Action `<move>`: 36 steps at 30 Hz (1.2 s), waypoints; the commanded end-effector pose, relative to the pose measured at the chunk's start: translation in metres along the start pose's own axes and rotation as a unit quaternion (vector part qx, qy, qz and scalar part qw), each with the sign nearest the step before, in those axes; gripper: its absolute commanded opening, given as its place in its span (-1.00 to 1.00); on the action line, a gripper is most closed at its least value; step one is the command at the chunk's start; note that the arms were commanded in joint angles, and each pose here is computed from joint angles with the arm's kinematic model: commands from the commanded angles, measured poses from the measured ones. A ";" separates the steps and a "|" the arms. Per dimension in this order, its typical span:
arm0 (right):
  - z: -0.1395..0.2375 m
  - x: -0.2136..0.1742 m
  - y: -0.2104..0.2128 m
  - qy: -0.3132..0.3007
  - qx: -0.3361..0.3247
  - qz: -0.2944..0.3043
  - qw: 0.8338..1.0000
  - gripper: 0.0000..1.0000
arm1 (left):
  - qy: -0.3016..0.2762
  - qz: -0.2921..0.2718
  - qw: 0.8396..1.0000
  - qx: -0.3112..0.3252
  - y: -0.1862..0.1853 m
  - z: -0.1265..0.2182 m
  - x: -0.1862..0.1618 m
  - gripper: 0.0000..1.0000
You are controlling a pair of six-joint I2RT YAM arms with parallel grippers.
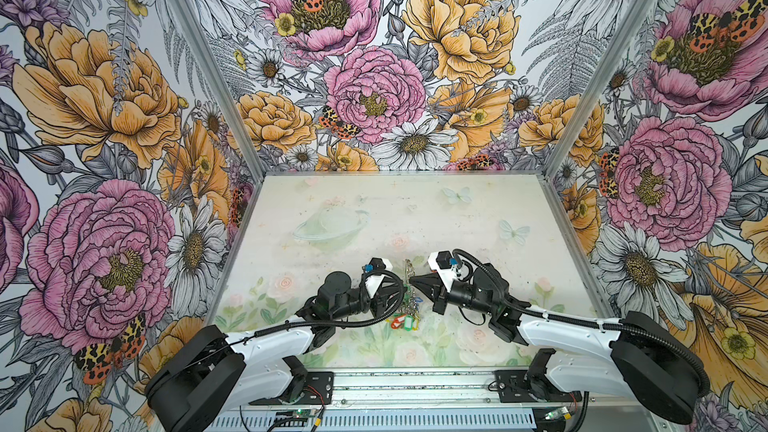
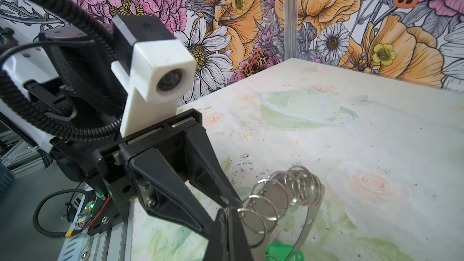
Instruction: Put the keys on the keyring
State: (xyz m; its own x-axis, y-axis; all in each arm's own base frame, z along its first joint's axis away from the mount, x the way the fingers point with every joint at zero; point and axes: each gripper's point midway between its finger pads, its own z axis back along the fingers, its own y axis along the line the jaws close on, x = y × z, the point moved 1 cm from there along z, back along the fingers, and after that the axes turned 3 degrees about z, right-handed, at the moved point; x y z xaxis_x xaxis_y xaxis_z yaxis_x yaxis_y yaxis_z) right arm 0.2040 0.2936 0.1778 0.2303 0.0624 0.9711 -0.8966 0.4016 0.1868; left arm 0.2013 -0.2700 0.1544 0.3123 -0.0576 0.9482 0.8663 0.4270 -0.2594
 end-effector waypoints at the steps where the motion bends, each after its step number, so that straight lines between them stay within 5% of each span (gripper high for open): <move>1: 0.007 0.024 -0.009 -0.053 -0.019 0.005 0.998 -1.00 | -0.040 -0.032 0.998 -0.023 -0.007 -0.006 0.023 -0.46; 11: 0.009 0.011 -0.014 -0.050 -0.008 0.002 0.999 -1.00 | -0.034 -0.029 0.992 -0.116 -0.020 -0.016 0.014 -0.48; 36: 0.007 0.002 -0.005 -0.050 0.026 0.031 0.998 -1.00 | -0.053 -0.037 0.981 -0.181 -0.015 -0.015 0.016 -0.63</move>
State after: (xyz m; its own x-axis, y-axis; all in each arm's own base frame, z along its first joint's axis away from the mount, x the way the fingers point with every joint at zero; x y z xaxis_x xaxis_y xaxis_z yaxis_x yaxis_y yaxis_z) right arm 0.2061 0.2829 0.1713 0.1729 0.0102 0.9849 -0.9128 0.3772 0.1564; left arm 0.2043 -0.2917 0.1651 0.2449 0.0065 0.9695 0.9626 0.1177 -0.2439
